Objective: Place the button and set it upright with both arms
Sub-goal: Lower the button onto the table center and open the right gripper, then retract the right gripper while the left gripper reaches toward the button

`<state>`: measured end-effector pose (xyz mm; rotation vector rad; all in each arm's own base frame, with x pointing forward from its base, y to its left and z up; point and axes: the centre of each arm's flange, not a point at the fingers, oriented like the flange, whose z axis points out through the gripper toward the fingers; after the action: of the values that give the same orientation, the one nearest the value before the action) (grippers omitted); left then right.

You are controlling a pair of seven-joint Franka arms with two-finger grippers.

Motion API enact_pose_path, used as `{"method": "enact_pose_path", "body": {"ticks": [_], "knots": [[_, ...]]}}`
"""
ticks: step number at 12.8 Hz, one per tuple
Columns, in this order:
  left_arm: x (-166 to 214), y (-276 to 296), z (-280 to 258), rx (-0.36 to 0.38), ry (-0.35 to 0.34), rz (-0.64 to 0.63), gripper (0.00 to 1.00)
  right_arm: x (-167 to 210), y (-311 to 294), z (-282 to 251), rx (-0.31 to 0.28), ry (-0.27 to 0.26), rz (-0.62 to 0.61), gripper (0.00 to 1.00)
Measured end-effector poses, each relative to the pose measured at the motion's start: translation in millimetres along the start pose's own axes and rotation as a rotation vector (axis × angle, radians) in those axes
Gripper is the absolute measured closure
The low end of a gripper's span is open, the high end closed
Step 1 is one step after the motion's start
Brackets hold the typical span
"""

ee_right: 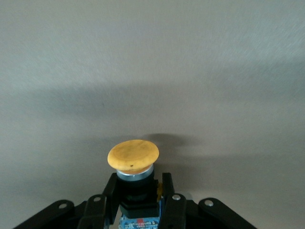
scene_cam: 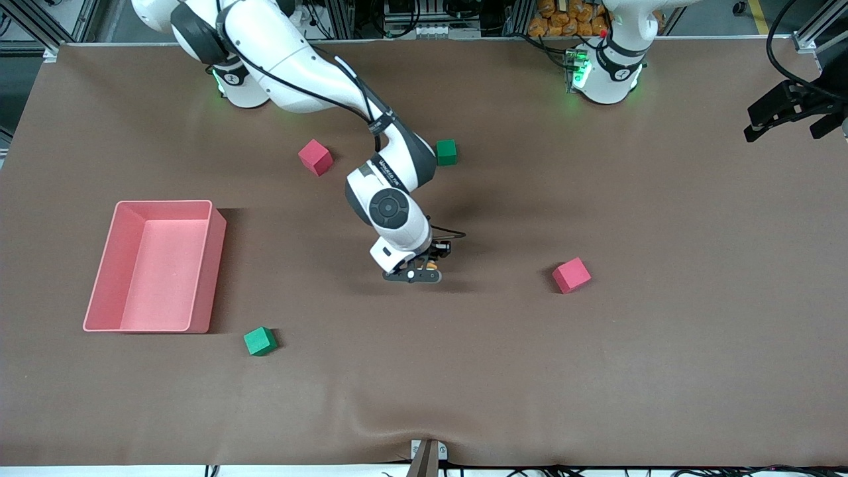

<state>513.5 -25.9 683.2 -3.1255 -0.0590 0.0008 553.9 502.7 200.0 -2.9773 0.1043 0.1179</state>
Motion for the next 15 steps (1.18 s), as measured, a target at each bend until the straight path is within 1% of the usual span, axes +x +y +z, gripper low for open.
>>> {"method": "enact_pose_path", "body": {"ticks": [3, 4, 6, 7, 9, 11, 12, 14, 15], "knots": [[-1, 0, 1, 0.001, -0.009, 0.000, 0.00, -4, -3, 11, -0.026, 0.016, -0.022, 0.60], [-1, 0, 1, 0.001, -0.010, 0.000, 0.00, -3, -3, 10, -0.029, 0.022, -0.026, 0.54], [-1, 0, 1, 0.001, -0.013, -0.001, 0.00, 4, -3, 0, -0.029, 0.038, -0.023, 0.32], [-1, -1, 1, 0.001, -0.014, -0.001, 0.00, 9, -3, -9, -0.035, 0.034, -0.018, 0.21], [-2, -1, 1, 0.001, -0.015, -0.001, 0.00, 24, 5, -36, -0.062, 0.003, 0.005, 0.01], [-2, -2, 1, 0.001, -0.016, -0.003, 0.00, 47, 29, -78, -0.101, -0.048, 0.049, 0.00], [-2, -2, 1, 0.001, -0.016, -0.004, 0.00, 62, 48, -103, -0.110, -0.062, 0.083, 0.00], [-2, -2, 2, 0.001, -0.016, -0.004, 0.00, 95, 105, -163, -0.111, -0.078, 0.173, 0.00], [-2, -2, 1, 0.001, -0.016, -0.004, 0.00, 107, 138, -194, -0.115, -0.094, 0.218, 0.00]]}}
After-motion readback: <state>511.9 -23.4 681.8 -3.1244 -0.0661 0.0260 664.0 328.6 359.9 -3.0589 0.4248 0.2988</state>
